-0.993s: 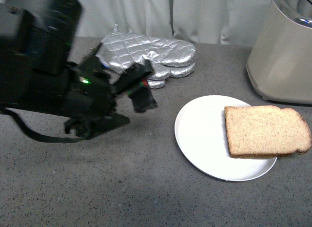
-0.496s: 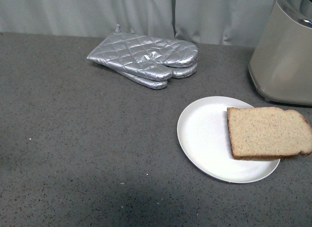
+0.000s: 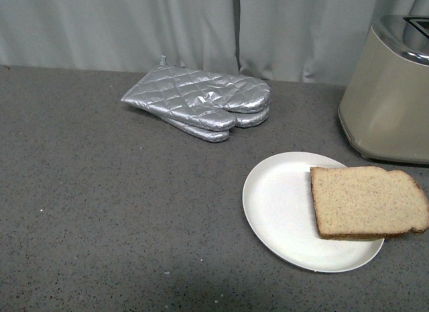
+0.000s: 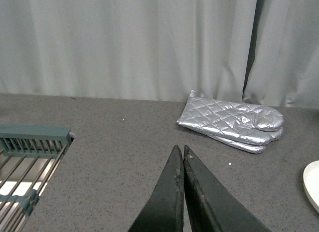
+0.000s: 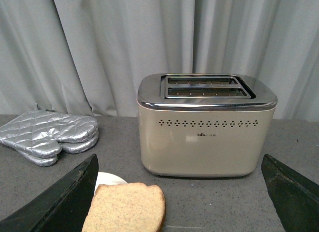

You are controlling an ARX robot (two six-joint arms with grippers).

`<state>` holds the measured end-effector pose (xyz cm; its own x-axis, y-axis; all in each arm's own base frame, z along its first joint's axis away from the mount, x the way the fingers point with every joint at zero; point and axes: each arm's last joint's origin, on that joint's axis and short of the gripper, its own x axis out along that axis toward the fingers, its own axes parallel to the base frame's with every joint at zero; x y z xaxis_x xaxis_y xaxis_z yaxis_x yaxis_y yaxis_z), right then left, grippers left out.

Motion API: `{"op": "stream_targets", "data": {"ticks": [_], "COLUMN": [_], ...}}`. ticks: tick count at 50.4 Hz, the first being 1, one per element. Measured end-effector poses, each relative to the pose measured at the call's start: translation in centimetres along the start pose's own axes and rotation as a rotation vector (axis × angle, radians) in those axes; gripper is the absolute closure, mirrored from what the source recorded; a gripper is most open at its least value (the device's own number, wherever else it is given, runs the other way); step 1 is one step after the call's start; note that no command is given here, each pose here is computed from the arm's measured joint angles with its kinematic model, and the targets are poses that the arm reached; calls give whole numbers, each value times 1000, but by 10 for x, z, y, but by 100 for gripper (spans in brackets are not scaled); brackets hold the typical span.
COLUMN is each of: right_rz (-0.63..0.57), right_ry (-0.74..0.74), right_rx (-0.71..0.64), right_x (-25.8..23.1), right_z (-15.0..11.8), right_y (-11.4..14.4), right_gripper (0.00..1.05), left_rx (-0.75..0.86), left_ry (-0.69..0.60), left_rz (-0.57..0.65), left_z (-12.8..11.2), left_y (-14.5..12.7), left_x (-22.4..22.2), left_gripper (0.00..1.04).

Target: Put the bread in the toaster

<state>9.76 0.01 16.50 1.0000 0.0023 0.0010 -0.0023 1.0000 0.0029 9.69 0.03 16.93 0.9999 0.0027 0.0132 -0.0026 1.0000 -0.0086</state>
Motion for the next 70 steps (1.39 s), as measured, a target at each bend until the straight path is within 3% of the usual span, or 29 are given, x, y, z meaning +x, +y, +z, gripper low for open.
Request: {"op": "stream_targets", "data": {"ticks": [4,11,14,18,29,44,70], "right_rz": [0,9,56,-34,-245,-277,-341], "right_ry": [0,16,211,378,466,534,564], "right_rx": [0,9,132,290,493,600,767], "right_x": [0,0,1,12,53,72,82], "right_z": [0,-1,-1,-12,-46,-98,-130], "right_y": [0,0,1,-1,-6,6,11], "right_gripper": [9,9,9,9,9,9,9], "left_rx": [0,1,0,1,2,3,3], "left_ry": [-1,-1,-1,-2,-2,-2,-2], "left_rz": [-1,-1,0,0,0,0,0], "left_z": [0,0,0,0,0,0,0], "left_y": [0,0,0,0,0,0,0], "left_x": [0,0,0,0,0,0,0], "left_gripper": [101,78,66,49,5,7,7]}}
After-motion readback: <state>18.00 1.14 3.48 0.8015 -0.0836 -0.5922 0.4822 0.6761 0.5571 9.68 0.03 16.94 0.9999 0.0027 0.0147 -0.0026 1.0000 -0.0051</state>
